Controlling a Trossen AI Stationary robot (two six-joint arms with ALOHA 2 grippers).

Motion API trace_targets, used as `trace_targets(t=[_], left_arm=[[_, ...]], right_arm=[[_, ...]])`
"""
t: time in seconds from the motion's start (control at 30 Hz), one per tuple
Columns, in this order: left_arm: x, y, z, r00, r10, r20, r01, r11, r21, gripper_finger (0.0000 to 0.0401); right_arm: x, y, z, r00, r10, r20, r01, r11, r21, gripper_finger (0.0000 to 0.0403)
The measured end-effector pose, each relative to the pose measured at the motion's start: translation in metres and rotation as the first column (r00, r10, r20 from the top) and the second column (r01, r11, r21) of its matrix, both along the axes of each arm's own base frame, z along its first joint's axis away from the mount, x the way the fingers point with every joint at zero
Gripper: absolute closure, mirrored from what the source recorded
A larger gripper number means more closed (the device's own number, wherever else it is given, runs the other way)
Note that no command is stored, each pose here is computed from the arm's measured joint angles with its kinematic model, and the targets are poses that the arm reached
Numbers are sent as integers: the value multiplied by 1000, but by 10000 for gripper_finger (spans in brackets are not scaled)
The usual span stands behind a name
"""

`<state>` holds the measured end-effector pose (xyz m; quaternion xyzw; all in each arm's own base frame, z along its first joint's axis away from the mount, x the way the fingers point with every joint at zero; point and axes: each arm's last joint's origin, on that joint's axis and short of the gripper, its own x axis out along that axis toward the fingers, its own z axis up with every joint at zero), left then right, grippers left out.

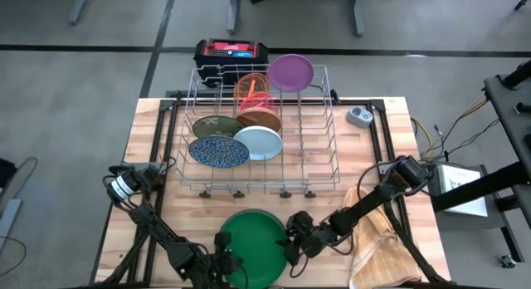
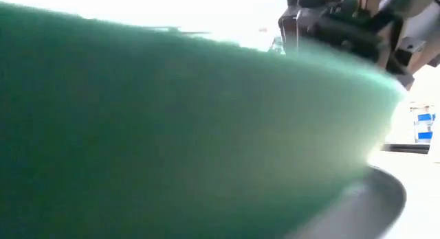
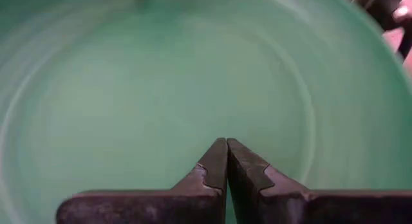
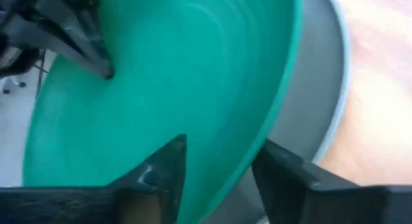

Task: Sort dishes
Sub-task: Put the green plate into the dish rack

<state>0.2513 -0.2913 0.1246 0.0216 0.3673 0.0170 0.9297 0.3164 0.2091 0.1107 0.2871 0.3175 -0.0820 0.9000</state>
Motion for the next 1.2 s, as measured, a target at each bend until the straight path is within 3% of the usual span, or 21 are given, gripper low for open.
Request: trace_targets(t=[0.13, 0.2, 0.63, 0.97, 1.2], left_arm=[[5, -5, 9, 999, -36, 25, 35, 998, 42, 401], [7, -8, 16, 998, -49, 43, 46, 997, 61, 401], [8, -28, 73, 995, -94, -33, 99, 971, 216, 401], [-15, -50, 134, 991, -94, 100, 51, 928, 368, 401], [-36, -61, 165, 972, -111, 206, 11, 901, 433, 401]], right_arm=[[0, -5, 3, 1000, -30, 2, 30, 998, -49, 366], [1, -7, 6, 999, -46, 17, 48, 996, -75, 389], [-8, -12, 45, 997, -18, 76, 32, 982, -188, 401], [-24, -9, 73, 993, 37, 112, -2, 954, -299, 402], [-50, -13, 119, 983, 92, 157, -35, 943, -332, 403]])
